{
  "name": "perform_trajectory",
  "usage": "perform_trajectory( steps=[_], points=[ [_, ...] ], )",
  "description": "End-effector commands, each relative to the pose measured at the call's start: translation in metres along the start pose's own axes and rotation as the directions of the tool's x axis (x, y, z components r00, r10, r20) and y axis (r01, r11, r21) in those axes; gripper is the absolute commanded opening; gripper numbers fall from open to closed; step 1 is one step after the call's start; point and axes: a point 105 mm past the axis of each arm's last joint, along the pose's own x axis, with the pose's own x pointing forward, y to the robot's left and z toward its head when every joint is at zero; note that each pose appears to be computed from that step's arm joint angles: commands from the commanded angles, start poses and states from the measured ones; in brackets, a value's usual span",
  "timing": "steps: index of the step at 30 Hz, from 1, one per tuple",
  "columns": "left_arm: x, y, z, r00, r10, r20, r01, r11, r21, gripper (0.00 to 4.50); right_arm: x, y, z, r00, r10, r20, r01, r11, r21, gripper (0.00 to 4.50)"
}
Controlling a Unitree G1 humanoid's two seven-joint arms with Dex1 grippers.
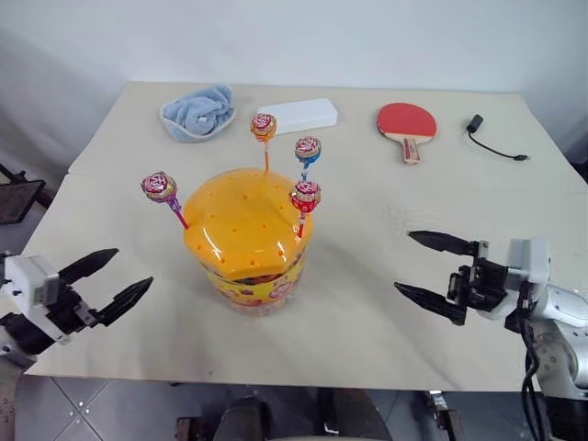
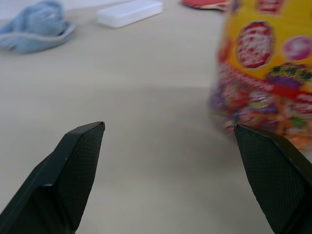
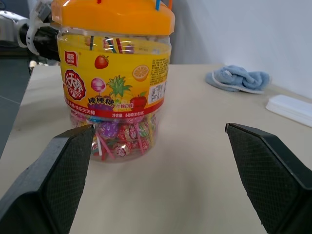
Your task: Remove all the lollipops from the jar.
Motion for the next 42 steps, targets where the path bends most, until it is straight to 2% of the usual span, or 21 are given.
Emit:
perform_trajectory(
  steps=[1,2,4,7,8,11,13,17,19,22,25,28,35,40,42],
  points=[
    [0.0,0.007,0.015,0.996,0.05,0.073,-0.052,0.998,0.028,4.5,0.0,-0.003,0.01,0.998,0.004,0.058,-0.001,0.999,-0.042,4.47],
    [-0.003,0.012,0.024,0.986,0.084,0.145,-0.082,0.996,-0.02,4.5,0.001,-0.004,0.016,0.994,-0.002,0.105,0.006,0.999,-0.036,4.47],
    [-0.007,0.014,0.035,0.971,0.103,0.214,-0.094,0.994,-0.051,4.5,0.002,-0.005,0.025,0.989,-0.008,0.15,0.011,1.0,-0.018,4.47],
    [-0.025,-0.001,0.059,0.94,0.043,0.34,0.038,0.973,-0.228,4.5,0.009,0.0,0.056,0.964,0.032,0.265,-0.028,0.999,-0.02,4.47],
    [-0.029,-0.01,0.064,0.935,0.012,0.353,0.078,0.968,-0.24,4.5,0.011,0.004,0.063,0.96,0.061,0.272,-0.054,0.998,-0.035,4.47],
    [-0.026,-0.035,0.071,0.937,-0.12,0.327,0.199,0.955,-0.221,4.5,0.014,0.011,0.069,0.96,0.123,0.253,-0.108,0.992,-0.071,4.47],
    [-0.01,-0.048,0.084,0.918,-0.243,0.314,0.299,0.944,-0.141,4.5,0.009,0.009,0.068,0.965,0.153,0.214,-0.135,0.986,-0.098,4.47],
    [0.017,-0.045,0.109,0.879,-0.308,0.363,0.336,0.942,-0.014,4.5,-0.001,-0.004,0.063,0.977,0.127,0.172,-0.109,0.988,-0.107,4.47],
    [0.034,-0.054,0.12,0.836,-0.387,0.388,0.407,0.913,0.034,4.5,-0.008,-0.01,0.057,0.983,0.115,0.142,-0.1,0.989,-0.109,4.47],
    [0.047,-0.062,0.126,0.795,-0.462,0.393,0.478,0.876,0.062,4.5,-0.013,-0.013,0.053,0.987,0.099,0.126,-0.086,0.99,-0.109,4.47],
    [0.058,-0.058,0.126,0.791,-0.479,0.382,0.496,0.866,0.059,4.5,-0.016,-0.011,0.05,0.989,0.09,0.117,-0.077,0.991,-0.106,4.47],
    [0.065,-0.057,0.121,0.785,-0.506,0.359,0.52,0.852,0.064,3.89,-0.018,-0.01,0.05,0.99,0.08,0.118,-0.067,0.992,-0.11,4.5],
    [0.064,-0.055,0.116,0.775,-0.536,0.336,0.553,0.832,0.052,1.71,-0.018,-0.004,0.057,0.988,0.089,0.126,-0.075,0.99,-0.116,4.5],
    [0.055,-0.054,0.124,0.748,-0.544,0.38,0.589,0.808,-0.005,0.2,-0.011,-0.003,0.064,0.982,0.12,0.147,-0.103,0.987,-0.12,4.5],
    [0.051,-0.049,0.126,0.755,-0.516,0.404,0.576,0.816,-0.035,0.04,-0.007,-0.003,0.066,0.978,0.136,0.158,-0.118,0.986,-0.121,4.5]
  ],
)
